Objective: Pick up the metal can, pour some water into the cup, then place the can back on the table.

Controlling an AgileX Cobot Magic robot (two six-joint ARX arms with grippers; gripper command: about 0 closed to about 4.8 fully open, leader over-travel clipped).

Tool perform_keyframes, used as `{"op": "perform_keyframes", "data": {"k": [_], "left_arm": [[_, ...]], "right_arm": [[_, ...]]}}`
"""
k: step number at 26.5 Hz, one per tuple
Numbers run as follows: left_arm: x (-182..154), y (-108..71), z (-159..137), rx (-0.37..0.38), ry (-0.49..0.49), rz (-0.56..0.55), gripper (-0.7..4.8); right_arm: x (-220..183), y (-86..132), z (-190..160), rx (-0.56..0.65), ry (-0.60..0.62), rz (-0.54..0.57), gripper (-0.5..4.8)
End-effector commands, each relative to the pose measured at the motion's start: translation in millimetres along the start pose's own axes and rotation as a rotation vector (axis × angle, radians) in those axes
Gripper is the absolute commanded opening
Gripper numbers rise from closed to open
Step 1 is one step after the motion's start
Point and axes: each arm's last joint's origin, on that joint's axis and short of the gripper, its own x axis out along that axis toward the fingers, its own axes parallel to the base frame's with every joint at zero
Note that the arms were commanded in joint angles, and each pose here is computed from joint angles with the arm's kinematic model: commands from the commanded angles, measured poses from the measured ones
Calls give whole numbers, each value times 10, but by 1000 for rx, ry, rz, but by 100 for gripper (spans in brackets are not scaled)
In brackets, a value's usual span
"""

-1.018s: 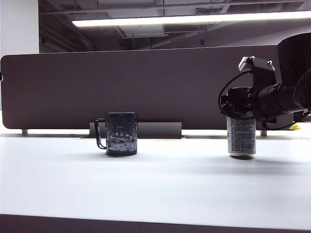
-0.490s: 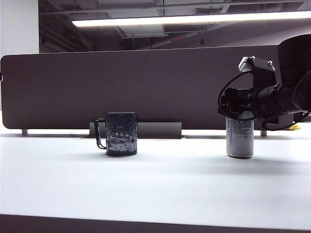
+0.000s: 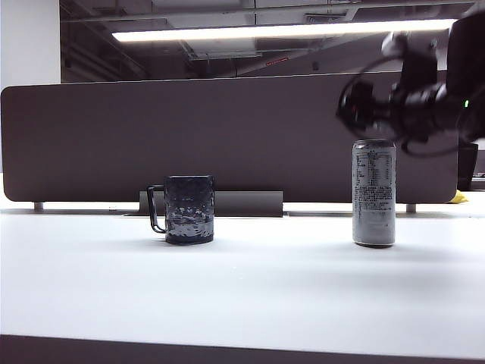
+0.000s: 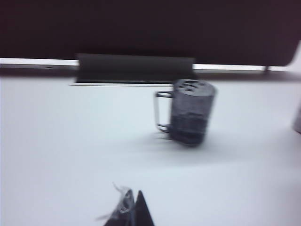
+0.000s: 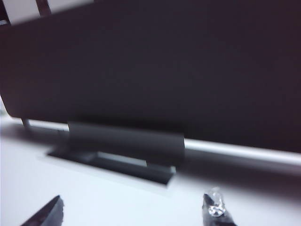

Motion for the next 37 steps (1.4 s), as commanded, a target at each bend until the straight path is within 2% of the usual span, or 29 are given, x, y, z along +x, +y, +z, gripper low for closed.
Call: {"op": "perform_keyframes", "data": {"k": [1,4,5,6,9,12,13,23,30,37], "left_arm": [[-4,27,11,4,-8,25,-5],[-9,52,12,4,-9,52,-5],[-11,61,13,4,-10,61,-5],[-13,72,13,4,-10,73,-5],[-18,93,14,3,-11,95,-5],[-19,97,14,3,-11,100,-5],[-19,97,14,3,-11,99,-5],[-19,97,14,3,-11,99,-5],[-19,97,14,3,-11,99,-5],[-19,97,14,3,-11,99,-5]], "right_arm": [[-29,51,266,-18,-95,22,377],[-89,107,524,-34,-169,34,345],[-120,127,611,-40,-194,38,306],[-161,154,721,-47,-225,43,241],[-277,223,1001,-60,-282,52,98],[-410,289,1240,-61,-287,52,7],[-453,308,1302,-60,-283,51,-7],[-941,411,1764,-57,-214,-10,-6],[-1170,482,1897,-53,-187,-17,-5],[-1179,485,1900,-52,-183,-18,-5]]}}
